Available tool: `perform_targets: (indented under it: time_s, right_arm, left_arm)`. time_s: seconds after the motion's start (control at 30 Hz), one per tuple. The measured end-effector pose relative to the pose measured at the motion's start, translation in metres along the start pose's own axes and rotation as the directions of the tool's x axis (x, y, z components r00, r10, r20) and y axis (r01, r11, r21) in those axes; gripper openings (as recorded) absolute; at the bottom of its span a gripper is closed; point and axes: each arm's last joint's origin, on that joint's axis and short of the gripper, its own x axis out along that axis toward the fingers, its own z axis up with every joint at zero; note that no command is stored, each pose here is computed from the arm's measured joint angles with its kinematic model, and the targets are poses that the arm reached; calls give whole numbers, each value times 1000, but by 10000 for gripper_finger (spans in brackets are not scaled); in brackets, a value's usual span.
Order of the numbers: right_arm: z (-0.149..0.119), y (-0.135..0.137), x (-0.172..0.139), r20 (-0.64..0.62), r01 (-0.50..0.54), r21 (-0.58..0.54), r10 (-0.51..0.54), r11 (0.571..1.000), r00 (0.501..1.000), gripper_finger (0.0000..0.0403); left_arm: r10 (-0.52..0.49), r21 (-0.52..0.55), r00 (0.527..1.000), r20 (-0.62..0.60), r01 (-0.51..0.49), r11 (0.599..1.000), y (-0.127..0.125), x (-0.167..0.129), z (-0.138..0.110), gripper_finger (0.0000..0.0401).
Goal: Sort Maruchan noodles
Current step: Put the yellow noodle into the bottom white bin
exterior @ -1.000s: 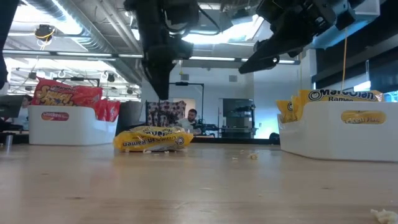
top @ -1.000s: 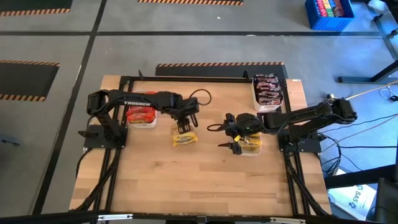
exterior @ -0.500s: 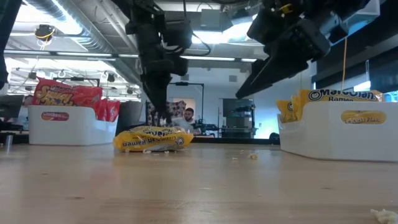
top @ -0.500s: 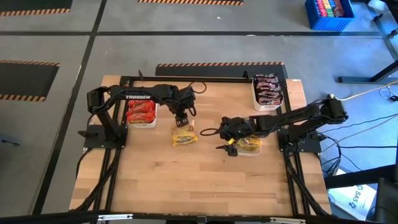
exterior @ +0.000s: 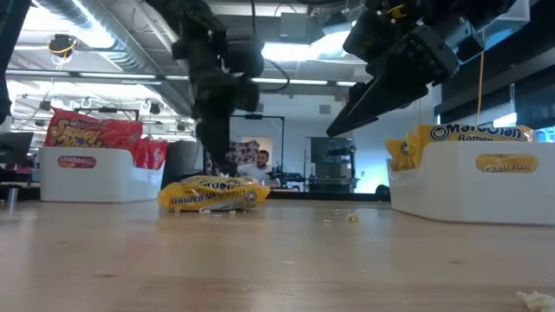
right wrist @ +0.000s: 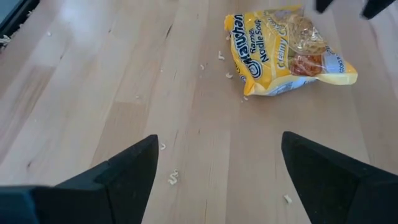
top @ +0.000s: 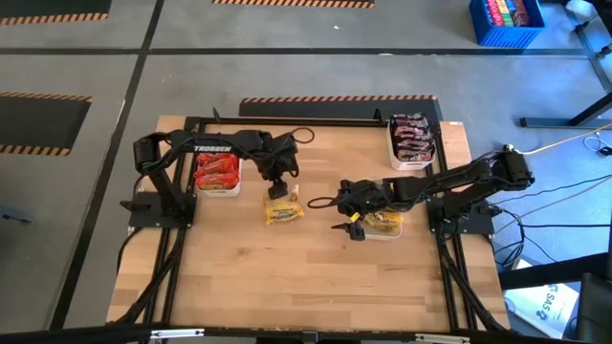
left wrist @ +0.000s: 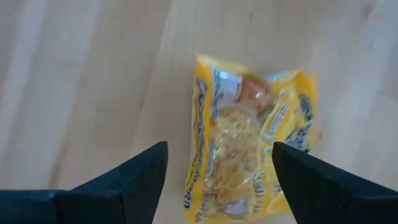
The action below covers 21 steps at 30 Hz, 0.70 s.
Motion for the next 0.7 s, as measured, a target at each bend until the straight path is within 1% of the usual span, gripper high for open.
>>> perform_targets:
  time_s: [0.17, 0.33, 0.37, 0.53, 0.63, 0.7]
  right_arm:
    - [1, 0, 0, 12, 0, -2, 0, 1000, 1000, 319]
    - [3, 0, 0, 36, 1, -6, -1, 1000, 999, 319]
    - [4, 0, 0, 39, 1, -7, -1, 1000, 999, 319]
    - [4, 0, 0, 40, 1, -7, -1, 1000, 999, 319]
    - [4, 0, 0, 42, 1, -7, -1, 1000, 999, 319]
    - [4, 0, 0, 42, 2, -8, -1, 1000, 999, 319]
  left_arm:
    - [-13, 29, 1000, 4, 13, 999, 5, 21, -16, 288]
    - [-34, 47, 998, 62, 31, 998, 9, 37, -24, 288]
    - [-50, 48, 997, 67, 46, 998, 9, 39, -26, 288]
    - [-206, 21, 976, 64, 205, 979, 8, 52, -41, 288]
    - [-256, -1, 964, 77, 257, 967, 8, 57, -46, 285]
    - [-276, -3, 957, 84, 277, 961, 6, 59, -48, 275]
